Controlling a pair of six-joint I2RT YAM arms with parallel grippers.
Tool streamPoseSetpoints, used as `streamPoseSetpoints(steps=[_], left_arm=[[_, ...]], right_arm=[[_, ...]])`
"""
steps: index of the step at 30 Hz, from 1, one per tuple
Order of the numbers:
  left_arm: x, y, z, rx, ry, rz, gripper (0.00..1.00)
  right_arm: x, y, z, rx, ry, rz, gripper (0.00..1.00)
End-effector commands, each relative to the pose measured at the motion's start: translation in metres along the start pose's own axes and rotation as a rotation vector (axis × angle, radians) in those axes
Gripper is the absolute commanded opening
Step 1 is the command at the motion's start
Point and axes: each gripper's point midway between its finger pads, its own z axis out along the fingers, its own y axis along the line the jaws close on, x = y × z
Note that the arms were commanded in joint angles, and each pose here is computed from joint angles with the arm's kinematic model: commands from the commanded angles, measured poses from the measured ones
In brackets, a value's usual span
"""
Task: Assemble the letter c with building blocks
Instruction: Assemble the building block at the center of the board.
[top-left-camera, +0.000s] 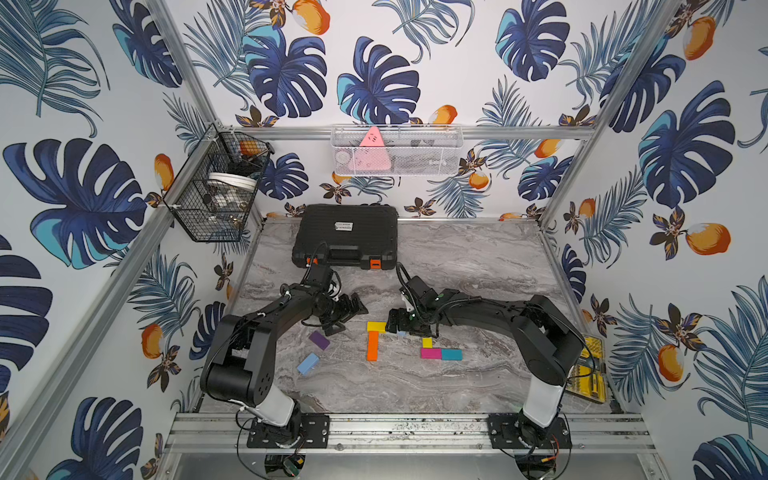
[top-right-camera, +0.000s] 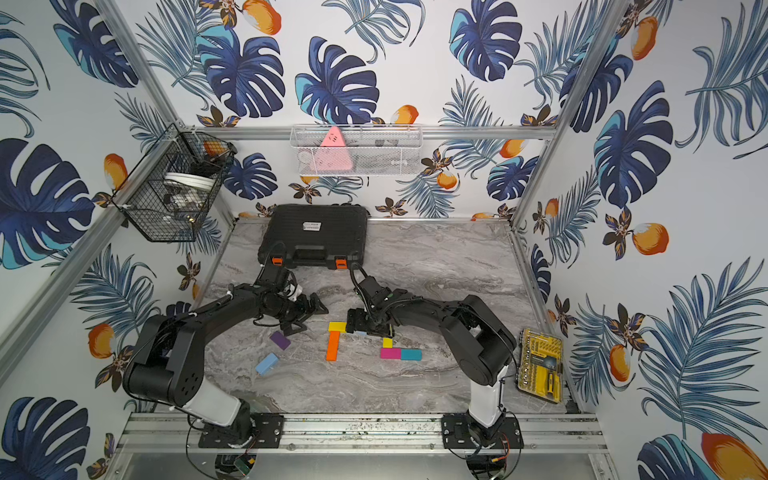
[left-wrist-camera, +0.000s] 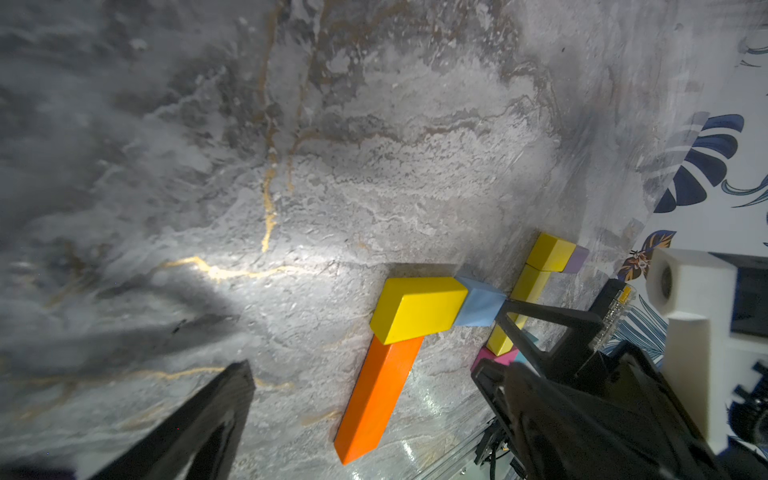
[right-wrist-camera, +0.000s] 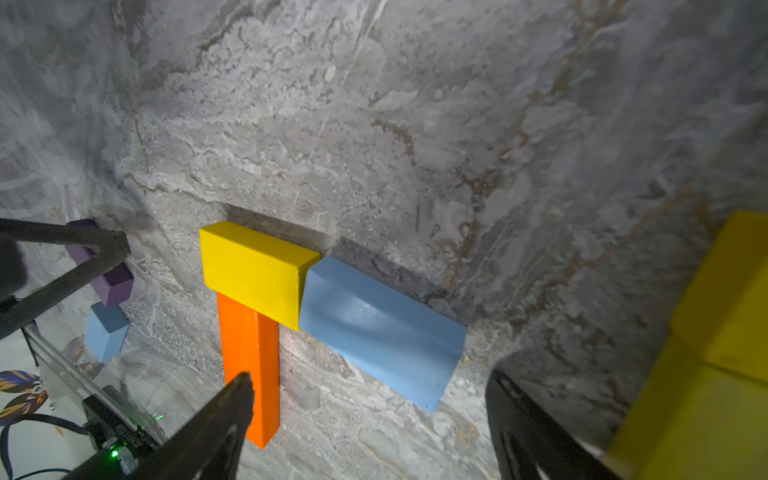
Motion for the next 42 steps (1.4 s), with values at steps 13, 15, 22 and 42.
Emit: streamPoseSetpoints(steps=[13,15,22,42], left_arm=[[-0.003,-0.003,0.0,0.008,-0.007,-0.001,0.99],[-0.003,-0.003,0.001,0.008,-0.007,-0.003,0.99],[-0.003,-0.002,0.002,0.007,-0.005,-0.002,0.99],[-0.003,-0.001,0.003,0.004,-0.001,-0.003,0.99]], right_arm=[[-0.015,0.003,0.003,-0.05,-0.009,0.055,0.89],[-0.015,0.002,0.003,-0.056,-0.006,0.064,0.89],[-0.018,0.001,0.003,-0.074,-0.003,0.08,0.89],[-0.023,0.002,0.006,-0.116,0.005,0.106,0.88]])
